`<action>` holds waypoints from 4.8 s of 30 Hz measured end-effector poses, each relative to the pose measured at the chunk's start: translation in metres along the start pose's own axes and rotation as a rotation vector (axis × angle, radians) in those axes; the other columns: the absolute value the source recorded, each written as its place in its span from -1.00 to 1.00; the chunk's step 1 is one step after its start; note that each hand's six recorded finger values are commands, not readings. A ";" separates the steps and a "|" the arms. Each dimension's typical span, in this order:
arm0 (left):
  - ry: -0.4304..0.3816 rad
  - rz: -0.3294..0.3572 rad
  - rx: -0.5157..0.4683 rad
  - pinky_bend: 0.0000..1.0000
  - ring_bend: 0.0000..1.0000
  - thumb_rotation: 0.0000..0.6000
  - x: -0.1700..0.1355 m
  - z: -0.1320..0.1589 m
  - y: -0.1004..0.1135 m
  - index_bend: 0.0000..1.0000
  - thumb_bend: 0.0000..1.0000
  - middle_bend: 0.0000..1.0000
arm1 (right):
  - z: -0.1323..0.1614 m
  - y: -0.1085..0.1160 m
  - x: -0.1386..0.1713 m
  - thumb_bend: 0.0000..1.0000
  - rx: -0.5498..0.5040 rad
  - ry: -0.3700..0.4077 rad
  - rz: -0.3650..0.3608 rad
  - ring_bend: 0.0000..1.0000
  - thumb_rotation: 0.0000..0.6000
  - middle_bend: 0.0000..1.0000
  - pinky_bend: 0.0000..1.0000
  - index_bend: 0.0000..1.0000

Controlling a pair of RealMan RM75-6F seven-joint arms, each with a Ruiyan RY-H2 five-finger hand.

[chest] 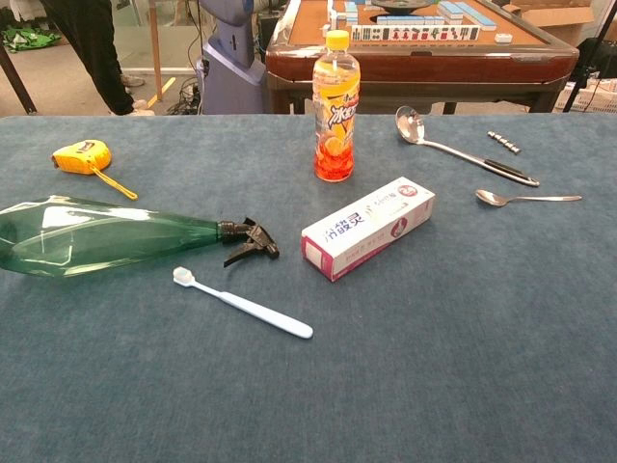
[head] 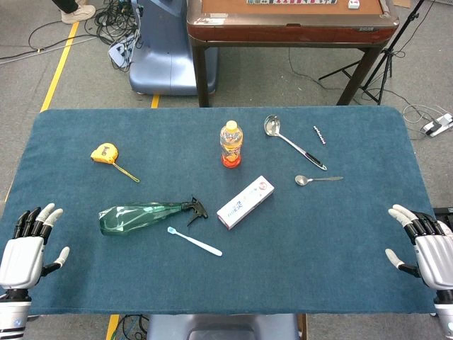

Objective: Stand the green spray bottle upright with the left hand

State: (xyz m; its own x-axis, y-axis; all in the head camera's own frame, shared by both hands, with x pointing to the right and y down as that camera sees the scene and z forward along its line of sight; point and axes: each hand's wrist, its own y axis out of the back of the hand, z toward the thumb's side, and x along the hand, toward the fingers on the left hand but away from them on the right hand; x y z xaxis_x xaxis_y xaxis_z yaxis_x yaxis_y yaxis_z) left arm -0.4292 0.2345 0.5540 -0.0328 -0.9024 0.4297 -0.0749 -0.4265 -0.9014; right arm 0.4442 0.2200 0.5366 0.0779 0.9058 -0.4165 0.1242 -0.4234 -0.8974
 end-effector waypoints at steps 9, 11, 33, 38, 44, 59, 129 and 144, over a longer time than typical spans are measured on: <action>0.000 -0.002 -0.007 -1.00 -1.00 1.00 -0.001 -0.001 0.000 -0.74 -0.34 -0.87 | -0.001 0.006 -0.001 -0.53 0.005 -0.005 -0.020 -0.73 1.00 -0.64 -0.68 -0.64; -0.005 -0.001 -0.008 -1.00 -1.00 1.00 0.000 0.000 0.001 -0.74 -0.34 -0.87 | -0.002 0.009 -0.001 -0.53 0.010 -0.007 -0.030 -0.73 1.00 -0.64 -0.68 -0.64; -0.231 -0.105 0.043 -1.00 -1.00 1.00 0.043 0.046 -0.022 -0.93 -0.47 -0.92 | 0.001 0.030 -0.011 -0.53 0.060 -0.013 -0.085 -0.73 1.00 -0.64 -0.68 -0.64; -0.289 -0.142 0.079 -1.00 -1.00 1.00 0.054 0.063 -0.034 -0.99 -0.51 -0.96 | 0.002 0.031 -0.010 -0.53 0.063 -0.016 -0.086 -0.73 1.00 -0.64 -0.68 -0.64; -0.335 -0.182 0.121 -1.00 -1.00 1.00 0.066 0.080 -0.047 -1.00 -0.51 -0.97 | 0.001 0.031 -0.007 -0.53 0.063 -0.023 -0.087 -0.73 1.00 -0.64 -0.68 -0.64; -0.320 -0.248 0.229 -1.00 -1.00 1.00 0.100 0.084 -0.077 -1.00 -0.51 -0.98 | -0.004 0.033 -0.003 -0.53 0.062 -0.040 -0.094 -0.73 1.00 -0.64 -0.68 -0.64; -0.270 -0.363 0.581 -1.00 -0.87 1.00 0.170 0.215 -0.114 -0.49 -0.51 -0.47 | -0.015 0.026 0.004 -0.53 0.035 -0.057 -0.073 -0.73 1.00 -0.64 -0.68 -0.64; -0.235 -0.357 0.641 -1.00 -0.66 1.00 0.173 0.202 -0.115 -0.25 -0.51 -0.22 | -0.013 0.027 0.005 -0.54 0.034 -0.055 -0.078 -0.73 1.00 -0.64 -0.68 -0.64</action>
State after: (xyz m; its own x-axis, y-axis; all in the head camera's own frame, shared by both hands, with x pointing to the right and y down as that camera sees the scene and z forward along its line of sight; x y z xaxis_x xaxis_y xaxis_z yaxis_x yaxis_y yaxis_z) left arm -0.2247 0.1149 0.7215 0.1023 -0.6624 0.7421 0.5536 -0.5819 -0.5958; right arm 0.4608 0.2130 0.5117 0.0150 0.9360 -0.3517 0.0940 -0.3515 -0.9314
